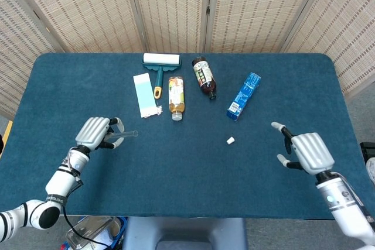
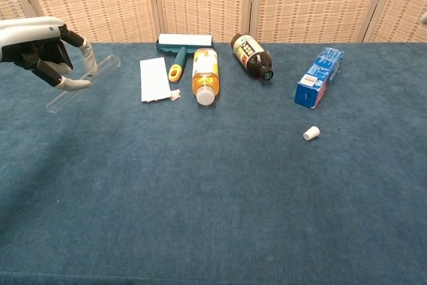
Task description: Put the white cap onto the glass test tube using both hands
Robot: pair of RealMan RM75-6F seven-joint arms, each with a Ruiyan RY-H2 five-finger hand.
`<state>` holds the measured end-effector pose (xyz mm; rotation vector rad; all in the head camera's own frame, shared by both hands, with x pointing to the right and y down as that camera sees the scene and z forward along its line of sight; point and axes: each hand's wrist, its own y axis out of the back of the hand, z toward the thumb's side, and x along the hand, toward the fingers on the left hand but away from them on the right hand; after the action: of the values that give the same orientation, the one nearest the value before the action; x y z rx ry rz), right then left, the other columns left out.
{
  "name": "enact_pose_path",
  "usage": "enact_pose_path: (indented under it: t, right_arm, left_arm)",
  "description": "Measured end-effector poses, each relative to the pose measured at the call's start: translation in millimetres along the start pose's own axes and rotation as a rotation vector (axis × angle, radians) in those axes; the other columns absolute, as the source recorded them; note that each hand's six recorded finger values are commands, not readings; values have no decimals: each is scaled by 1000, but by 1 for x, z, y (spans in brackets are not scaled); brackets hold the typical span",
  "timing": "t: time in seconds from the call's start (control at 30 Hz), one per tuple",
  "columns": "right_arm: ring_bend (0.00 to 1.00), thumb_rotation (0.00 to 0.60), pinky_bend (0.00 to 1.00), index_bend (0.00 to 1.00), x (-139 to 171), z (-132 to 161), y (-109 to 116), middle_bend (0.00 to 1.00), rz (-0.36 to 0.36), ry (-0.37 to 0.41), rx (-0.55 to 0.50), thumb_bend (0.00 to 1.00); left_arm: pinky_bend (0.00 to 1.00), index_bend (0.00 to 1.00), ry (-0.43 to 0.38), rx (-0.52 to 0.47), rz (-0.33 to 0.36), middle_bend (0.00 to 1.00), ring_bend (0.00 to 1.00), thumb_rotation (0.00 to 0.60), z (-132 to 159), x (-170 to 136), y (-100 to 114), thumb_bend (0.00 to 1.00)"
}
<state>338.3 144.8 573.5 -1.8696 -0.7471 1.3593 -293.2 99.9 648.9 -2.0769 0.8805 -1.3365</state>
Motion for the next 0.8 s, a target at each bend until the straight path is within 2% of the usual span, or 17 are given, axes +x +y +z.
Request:
enact_pose_path:
  t: [0.1, 0.13, 0.2, 0.47, 0.8]
  right_arm:
    - [1000, 600, 1000, 209, -18, 13, -14, 996, 80, 31, 1, 895]
    - [1000, 600, 1000, 209, -23, 16, -18, 1000, 103, 40, 0, 953]
    - [1000, 600, 1000, 209, -36, 25, -28, 1000, 152, 57, -2, 999]
    - [1000, 600, 1000, 209, -67, 36, -60, 1000, 280, 50, 17, 1000]
    - [1000, 600, 1000, 209, -91, 31, -91, 1000, 377, -11, 24, 1000]
  left_arm:
    - [1000, 711, -13, 9, 3, 1000, 1000, 600, 3, -7, 1, 396]
    - [1000, 711, -15, 12, 4, 1000, 1000, 600, 4, -9, 2, 396]
    - [1000, 711, -17, 15, 5, 1000, 1000, 600, 4, -12, 2, 396]
    - [1000, 711, -16, 16, -9, 1000, 1000, 600, 4, -16, -2, 397]
    - [1000, 711, -21, 21, -22, 1000, 1000, 600, 7, -16, -6, 404]
